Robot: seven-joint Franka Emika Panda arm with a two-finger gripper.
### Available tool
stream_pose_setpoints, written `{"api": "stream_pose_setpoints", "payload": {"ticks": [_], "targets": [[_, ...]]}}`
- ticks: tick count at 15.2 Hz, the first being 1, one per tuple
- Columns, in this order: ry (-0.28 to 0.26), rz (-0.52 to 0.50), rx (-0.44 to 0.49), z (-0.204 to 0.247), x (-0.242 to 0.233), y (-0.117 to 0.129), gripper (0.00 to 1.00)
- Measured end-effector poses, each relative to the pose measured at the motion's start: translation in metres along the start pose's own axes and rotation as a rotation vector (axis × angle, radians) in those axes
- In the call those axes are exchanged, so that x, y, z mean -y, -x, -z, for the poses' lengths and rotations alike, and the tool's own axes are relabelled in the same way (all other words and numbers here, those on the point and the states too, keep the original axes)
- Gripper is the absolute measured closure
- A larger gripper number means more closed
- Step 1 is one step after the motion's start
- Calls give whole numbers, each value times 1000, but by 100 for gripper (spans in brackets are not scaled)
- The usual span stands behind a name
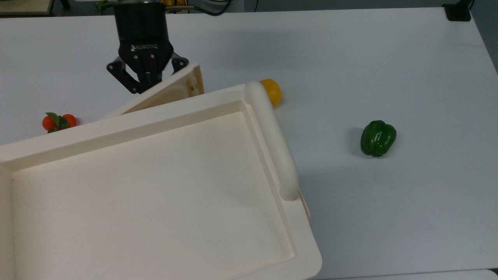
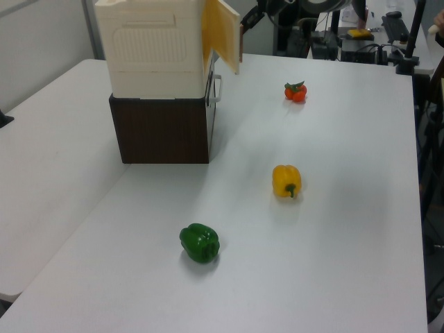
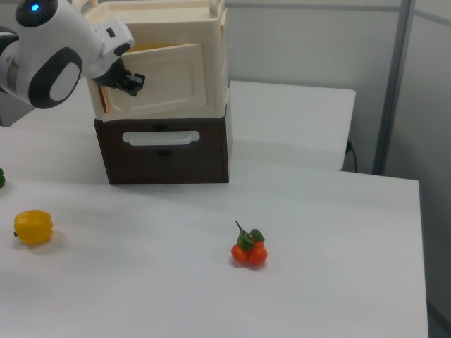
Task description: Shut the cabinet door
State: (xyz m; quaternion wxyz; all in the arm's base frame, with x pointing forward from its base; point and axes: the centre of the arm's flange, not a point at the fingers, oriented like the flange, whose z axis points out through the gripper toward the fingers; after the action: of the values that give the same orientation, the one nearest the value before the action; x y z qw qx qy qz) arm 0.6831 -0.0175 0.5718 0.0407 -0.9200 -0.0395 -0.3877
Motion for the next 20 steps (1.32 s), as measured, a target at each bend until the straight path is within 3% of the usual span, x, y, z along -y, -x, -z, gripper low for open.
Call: {"api": "stream_pose_setpoints", "payload": {"ticks": [5, 11, 20], "targets": [[-8, 23, -96, -17, 25, -6, 99], [8, 32, -160, -33, 22, -17, 99], [36, 63, -194, -32, 18, -18, 99]]}}
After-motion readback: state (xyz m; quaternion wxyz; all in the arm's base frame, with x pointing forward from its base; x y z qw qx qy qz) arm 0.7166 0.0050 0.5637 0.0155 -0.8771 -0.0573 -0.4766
